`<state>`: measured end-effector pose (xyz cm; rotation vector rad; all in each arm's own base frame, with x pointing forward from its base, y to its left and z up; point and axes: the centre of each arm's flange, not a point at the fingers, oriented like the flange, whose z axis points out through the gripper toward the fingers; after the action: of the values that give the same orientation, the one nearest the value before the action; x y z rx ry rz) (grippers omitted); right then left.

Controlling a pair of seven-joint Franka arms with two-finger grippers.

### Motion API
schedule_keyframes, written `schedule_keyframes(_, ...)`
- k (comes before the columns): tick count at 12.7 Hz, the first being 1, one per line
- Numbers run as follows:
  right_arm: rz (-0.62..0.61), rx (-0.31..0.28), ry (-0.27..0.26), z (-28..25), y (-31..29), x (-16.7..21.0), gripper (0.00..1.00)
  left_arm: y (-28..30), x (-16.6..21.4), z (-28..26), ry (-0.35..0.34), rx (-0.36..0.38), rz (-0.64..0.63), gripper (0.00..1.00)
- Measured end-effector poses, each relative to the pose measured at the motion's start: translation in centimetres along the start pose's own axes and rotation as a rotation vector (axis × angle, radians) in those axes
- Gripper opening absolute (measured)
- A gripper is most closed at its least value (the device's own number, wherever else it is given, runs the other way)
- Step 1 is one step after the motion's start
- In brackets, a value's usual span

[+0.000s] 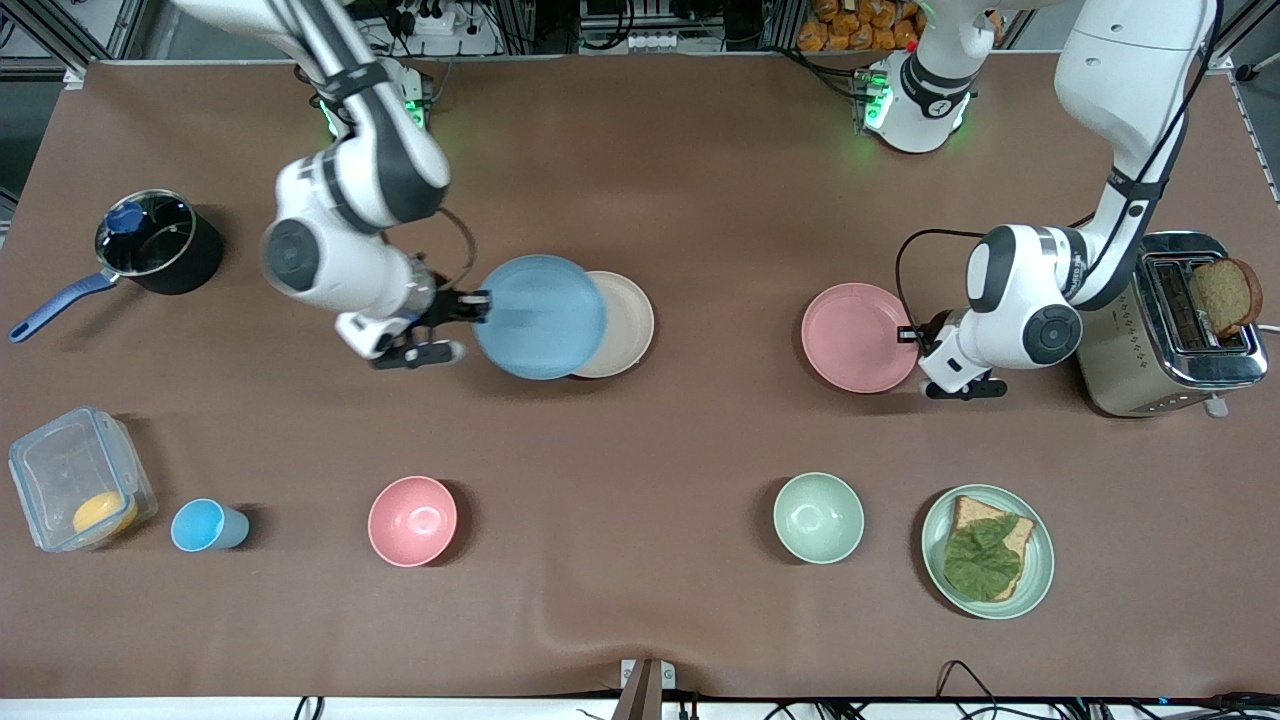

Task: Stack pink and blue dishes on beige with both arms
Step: 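Carry the blue plate onto the beige plate with the right gripper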

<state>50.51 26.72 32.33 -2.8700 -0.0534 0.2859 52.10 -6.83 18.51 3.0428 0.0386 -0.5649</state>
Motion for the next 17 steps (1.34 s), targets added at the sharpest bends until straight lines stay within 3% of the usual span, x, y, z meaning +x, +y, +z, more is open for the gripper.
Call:
schedule_keyframes(4, -0.009, -0.007, 0.001, 5.8, -4.5, -1.3, 0.06, 0.3, 0.4, -0.8, 0.012, -0.004, 0.004, 0.05)
schedule_keyframes(10, 0.021, -0.035, -0.038, 9.7, -3.2, -0.8, 0.06, 2.6, 1.2, -5.5, -0.056, -0.039, 0.014, 0.05)
schedule_keyframes(11, 0.023, -0.038, -0.044, 10.1, -3.1, -0.8, 0.12, 3.1, 1.1, -6.2, -0.068, -0.040, 0.009, 0.05)
schedule_keyframes(17, 0.017, -0.026, -0.023, 9.0, -3.7, -0.3, 0.81, 6.5, 0.4, -9.3, -0.091, -0.032, -0.021, 0.05)
